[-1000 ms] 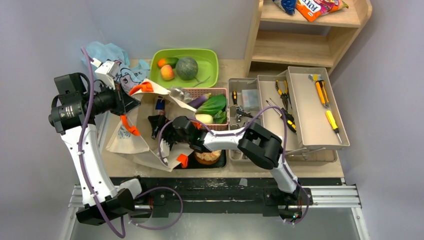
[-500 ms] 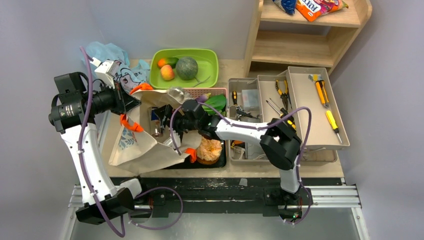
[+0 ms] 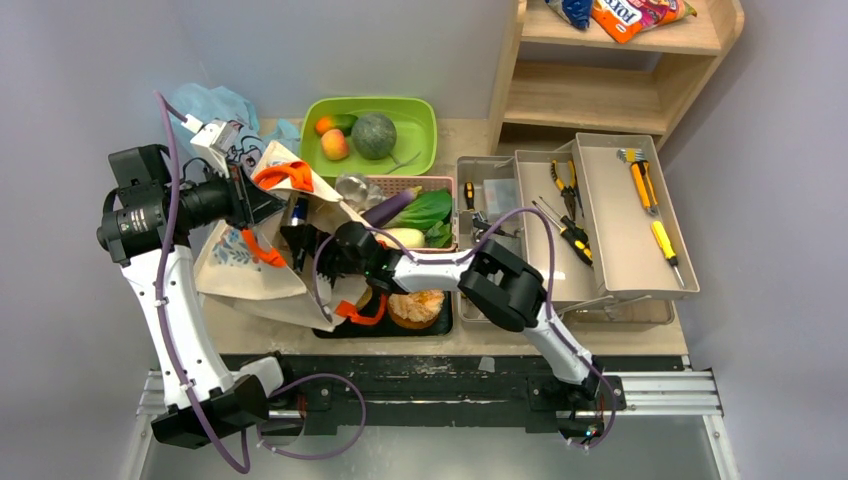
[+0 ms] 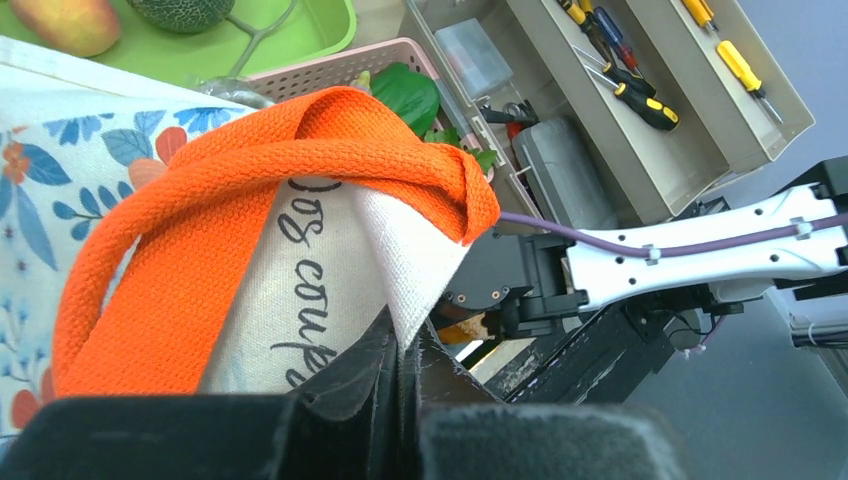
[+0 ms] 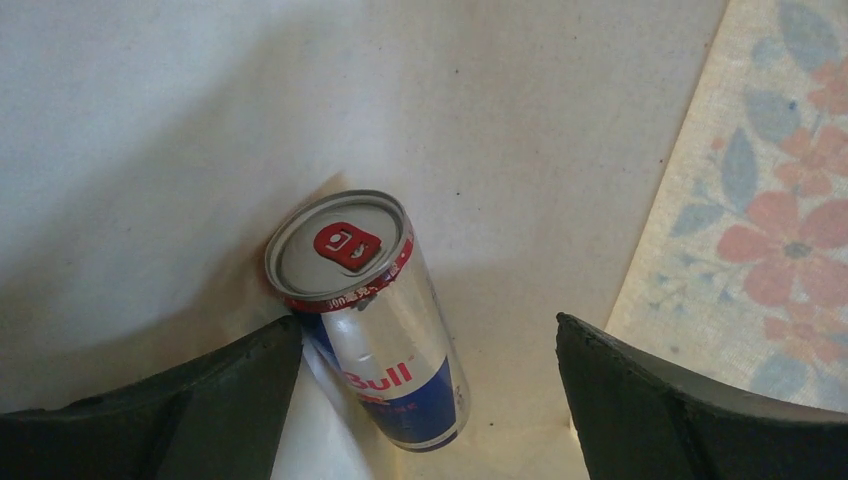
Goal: Untie the knot of the grocery bags and take out the mixed food
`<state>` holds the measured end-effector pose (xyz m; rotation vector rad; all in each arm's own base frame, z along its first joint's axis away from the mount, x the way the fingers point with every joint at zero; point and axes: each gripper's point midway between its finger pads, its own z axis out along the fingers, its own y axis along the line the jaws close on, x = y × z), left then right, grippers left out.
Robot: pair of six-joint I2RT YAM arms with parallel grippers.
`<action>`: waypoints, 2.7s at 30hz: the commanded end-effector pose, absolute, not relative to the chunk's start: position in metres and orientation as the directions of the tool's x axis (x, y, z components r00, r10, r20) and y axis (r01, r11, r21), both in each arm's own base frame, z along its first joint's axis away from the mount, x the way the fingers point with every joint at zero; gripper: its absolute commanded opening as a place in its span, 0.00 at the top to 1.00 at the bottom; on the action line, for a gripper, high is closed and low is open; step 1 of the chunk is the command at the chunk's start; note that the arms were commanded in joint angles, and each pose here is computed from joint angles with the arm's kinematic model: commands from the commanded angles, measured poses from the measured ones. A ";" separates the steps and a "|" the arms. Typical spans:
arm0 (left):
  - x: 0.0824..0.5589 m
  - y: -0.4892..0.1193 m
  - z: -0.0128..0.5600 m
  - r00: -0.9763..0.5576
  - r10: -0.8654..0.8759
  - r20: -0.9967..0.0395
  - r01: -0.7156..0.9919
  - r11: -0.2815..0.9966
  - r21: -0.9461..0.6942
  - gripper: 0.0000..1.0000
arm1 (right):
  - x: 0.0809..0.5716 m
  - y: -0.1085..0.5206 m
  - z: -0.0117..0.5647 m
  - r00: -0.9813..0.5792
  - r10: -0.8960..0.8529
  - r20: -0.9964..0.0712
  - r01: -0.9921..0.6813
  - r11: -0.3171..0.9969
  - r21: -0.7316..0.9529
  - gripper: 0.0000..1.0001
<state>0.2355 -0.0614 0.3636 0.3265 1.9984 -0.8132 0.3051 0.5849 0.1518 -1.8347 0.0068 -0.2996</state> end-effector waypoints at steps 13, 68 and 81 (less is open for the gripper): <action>0.204 -0.103 0.401 -0.498 -0.080 -0.864 0.709 0.536 -0.458 1.00 | 0.350 0.610 0.187 0.878 -0.327 0.349 0.299 -0.195 -0.934 0.09; 0.308 0.030 0.350 -0.530 -0.082 -0.844 0.103 0.982 -0.160 1.00 | 0.258 0.543 0.384 0.605 0.333 -0.723 -0.796 0.233 -0.559 1.00; 0.308 0.118 0.332 -0.595 -0.133 -0.792 -0.142 0.988 -0.060 1.00 | 0.250 0.544 0.423 0.294 0.412 -0.862 -0.956 0.134 -0.262 1.00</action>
